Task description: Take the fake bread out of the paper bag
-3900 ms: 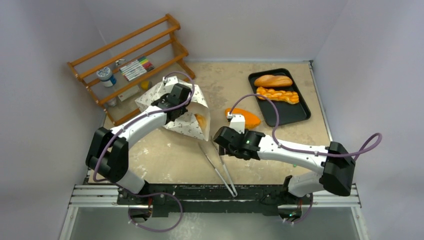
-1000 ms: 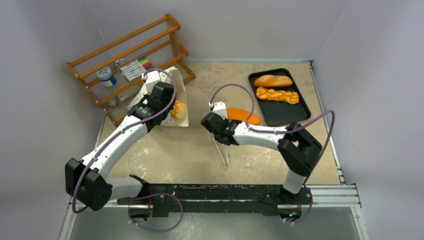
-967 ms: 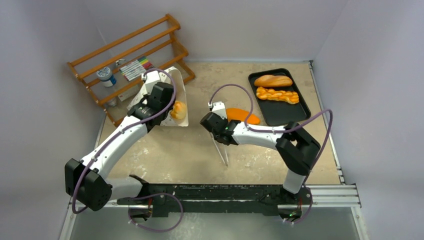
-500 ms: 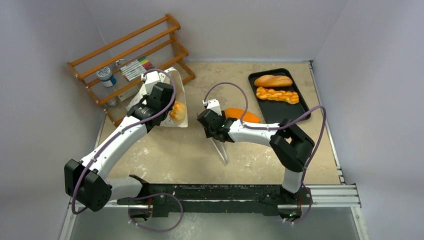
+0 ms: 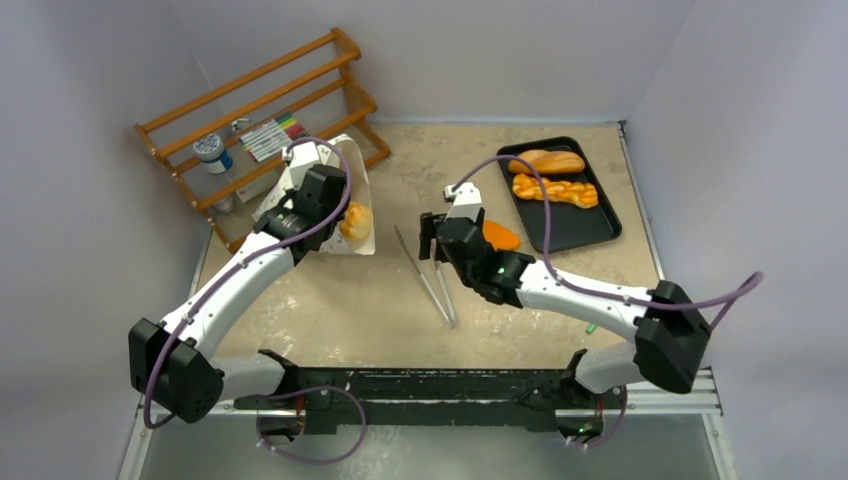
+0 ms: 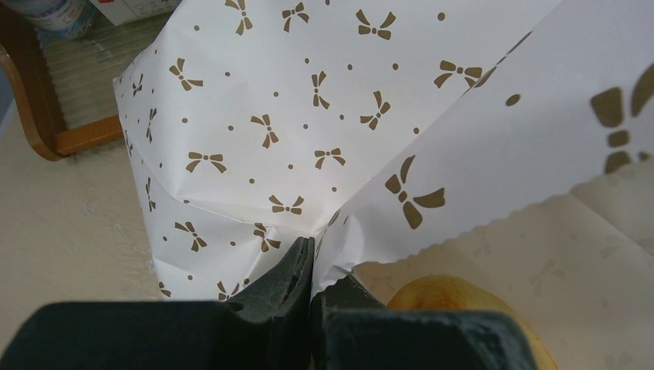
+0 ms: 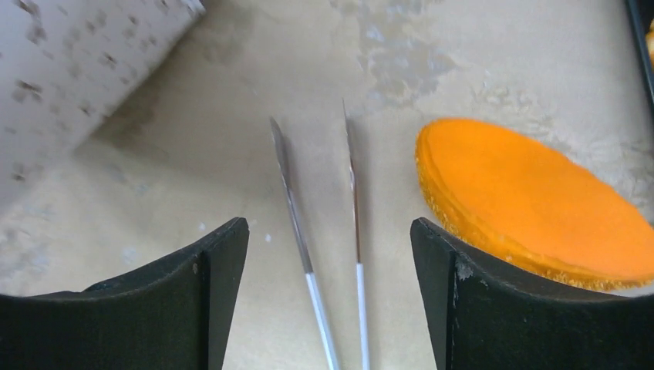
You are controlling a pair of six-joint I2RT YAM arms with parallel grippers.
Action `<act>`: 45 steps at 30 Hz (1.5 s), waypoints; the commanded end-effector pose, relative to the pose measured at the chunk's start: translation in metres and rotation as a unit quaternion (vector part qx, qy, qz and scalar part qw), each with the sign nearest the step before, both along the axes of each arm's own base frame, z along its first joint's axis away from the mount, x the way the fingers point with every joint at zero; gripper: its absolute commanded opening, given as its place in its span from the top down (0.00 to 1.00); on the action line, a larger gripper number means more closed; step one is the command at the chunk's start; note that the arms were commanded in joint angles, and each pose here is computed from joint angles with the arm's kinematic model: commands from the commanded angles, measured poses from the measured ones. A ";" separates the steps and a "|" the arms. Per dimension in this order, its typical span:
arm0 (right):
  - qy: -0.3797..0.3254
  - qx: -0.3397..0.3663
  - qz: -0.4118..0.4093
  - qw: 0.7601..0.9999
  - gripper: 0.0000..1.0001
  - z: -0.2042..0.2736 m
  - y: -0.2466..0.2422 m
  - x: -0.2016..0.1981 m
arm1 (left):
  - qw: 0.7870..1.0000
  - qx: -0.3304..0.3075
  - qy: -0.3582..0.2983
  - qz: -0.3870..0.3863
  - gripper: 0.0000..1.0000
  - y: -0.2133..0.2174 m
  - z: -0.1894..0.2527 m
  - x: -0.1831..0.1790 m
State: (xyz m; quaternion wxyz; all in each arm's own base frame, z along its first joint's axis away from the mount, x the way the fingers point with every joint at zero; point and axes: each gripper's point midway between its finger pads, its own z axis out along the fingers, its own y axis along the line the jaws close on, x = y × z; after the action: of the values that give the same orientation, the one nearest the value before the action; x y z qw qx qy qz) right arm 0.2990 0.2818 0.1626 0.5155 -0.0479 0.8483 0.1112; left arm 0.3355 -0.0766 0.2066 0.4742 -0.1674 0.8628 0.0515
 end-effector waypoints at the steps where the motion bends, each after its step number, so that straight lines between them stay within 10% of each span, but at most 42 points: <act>1: -0.062 0.055 -0.006 0.997 0.25 0.024 0.007 0.011 | 0.998 -0.022 -0.055 0.008 1.00 0.001 0.032 0.010; 12: 0.053 -0.015 0.009 0.998 0.10 -0.065 0.015 -0.009 | 0.998 -0.023 -0.058 0.009 1.00 0.001 0.034 0.011; 35: 0.126 -0.073 0.035 0.989 0.13 -0.140 0.021 -0.021 | 0.999 -0.020 -0.051 0.006 1.00 0.000 0.026 0.014; 45: 0.143 -0.078 0.043 0.986 0.58 -0.151 0.023 -0.027 | 0.998 -0.021 -0.054 0.006 1.00 0.000 0.029 0.012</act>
State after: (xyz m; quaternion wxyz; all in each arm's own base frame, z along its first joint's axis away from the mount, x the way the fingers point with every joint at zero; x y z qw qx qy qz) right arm 0.2812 0.2996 0.0197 0.4010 -0.1021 0.9082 0.0631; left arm 0.3358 -0.0783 0.2071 0.4742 -0.1664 0.8633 0.0457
